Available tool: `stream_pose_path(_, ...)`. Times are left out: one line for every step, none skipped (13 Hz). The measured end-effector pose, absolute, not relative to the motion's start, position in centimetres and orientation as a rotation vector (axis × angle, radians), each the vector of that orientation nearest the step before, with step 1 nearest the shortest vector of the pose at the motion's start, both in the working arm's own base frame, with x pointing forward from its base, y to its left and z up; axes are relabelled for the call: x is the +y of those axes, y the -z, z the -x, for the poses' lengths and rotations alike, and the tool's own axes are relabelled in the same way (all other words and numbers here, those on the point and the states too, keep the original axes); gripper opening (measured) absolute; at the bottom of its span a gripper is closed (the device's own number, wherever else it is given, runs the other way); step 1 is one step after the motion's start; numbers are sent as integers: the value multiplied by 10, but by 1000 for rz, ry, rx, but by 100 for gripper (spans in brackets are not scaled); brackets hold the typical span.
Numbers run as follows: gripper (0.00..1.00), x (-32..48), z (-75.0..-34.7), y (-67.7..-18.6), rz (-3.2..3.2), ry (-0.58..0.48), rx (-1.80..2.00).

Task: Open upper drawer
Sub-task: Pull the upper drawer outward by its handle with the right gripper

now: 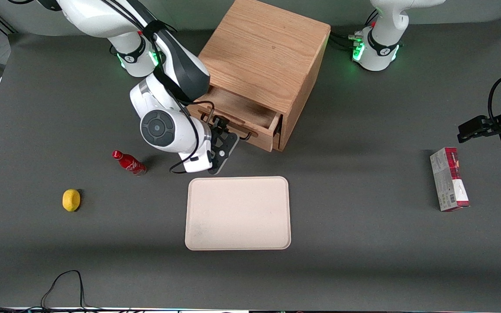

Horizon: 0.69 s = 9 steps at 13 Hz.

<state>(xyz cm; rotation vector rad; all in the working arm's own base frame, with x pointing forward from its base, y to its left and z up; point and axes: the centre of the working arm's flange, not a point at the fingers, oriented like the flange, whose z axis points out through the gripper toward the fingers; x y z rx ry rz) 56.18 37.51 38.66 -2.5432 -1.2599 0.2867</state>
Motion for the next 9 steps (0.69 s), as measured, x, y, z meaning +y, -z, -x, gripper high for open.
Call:
stream_pose_path(100,373,-565,-384,2547,-283,-1253)
stream_pose_path(100,372,-567,-382,2546,-281,-1253)
stream_pose_path(100,371,-570,-382,2541,-277,-1260)
stream_pose_path(100,369,-572,-382,2539,-271,-1262)
stream_pose_path(100,368,-575,-383,2540,-264,-1259)
stream_pose_path(100,365,-578,-385,2543,-255,-1253)
stream_pose_path(100,362,-582,-387,2543,-245,-1250)
stream_pose_path(100,358,-586,-388,2539,-235,-1257)
stream_pose_path(100,355,-588,-389,2533,-228,-1265)
